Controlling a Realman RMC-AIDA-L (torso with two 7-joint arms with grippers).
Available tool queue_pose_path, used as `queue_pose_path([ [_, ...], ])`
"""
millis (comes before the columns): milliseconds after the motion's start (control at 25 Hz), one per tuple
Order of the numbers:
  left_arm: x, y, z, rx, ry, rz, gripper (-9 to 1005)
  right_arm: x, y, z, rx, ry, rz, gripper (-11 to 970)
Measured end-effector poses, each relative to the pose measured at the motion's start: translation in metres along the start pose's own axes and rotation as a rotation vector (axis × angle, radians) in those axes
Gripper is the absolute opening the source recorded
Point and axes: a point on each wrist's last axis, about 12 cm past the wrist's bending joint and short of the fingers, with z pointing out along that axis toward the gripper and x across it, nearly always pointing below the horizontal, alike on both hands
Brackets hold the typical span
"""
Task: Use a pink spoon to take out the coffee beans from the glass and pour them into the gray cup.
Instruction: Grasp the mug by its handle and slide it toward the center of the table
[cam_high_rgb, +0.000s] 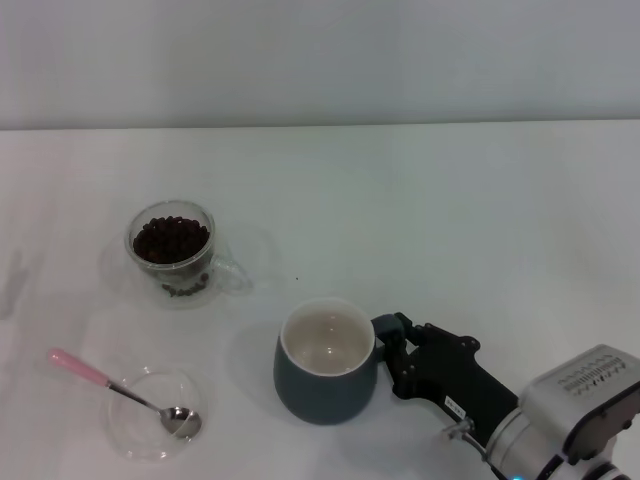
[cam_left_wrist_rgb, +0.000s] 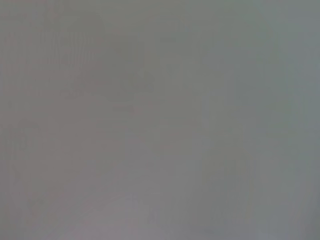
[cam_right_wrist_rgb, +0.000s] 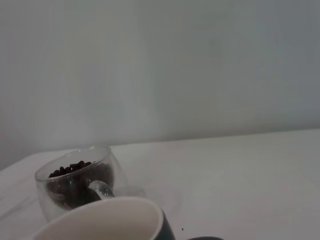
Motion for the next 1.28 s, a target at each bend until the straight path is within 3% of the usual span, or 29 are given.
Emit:
queue_pose_path([
  [200,0.0,0.0,-0.001,-0.001,0.001,0.0,848,0.001,-0.001,-0.001,-0.03,-0.002,-0.023,164],
  [400,0.0,0.0,-0.001,-0.001,0.001,0.0,848,0.0,0.0,-0.001,-0.047,-0.002,-0.044,317],
  [840,0.001,0.001,-0.002,-0.007,0.001,-0.002,848,0.001,-0.005,-0.01,-0.076,-0.035,-0.103,376],
  [1280,-0.001,0.002,0.0,-0.005,0.0,0.01,847,0.007,-0.012,-0.022,-0.061,-0.033,-0.111,717],
])
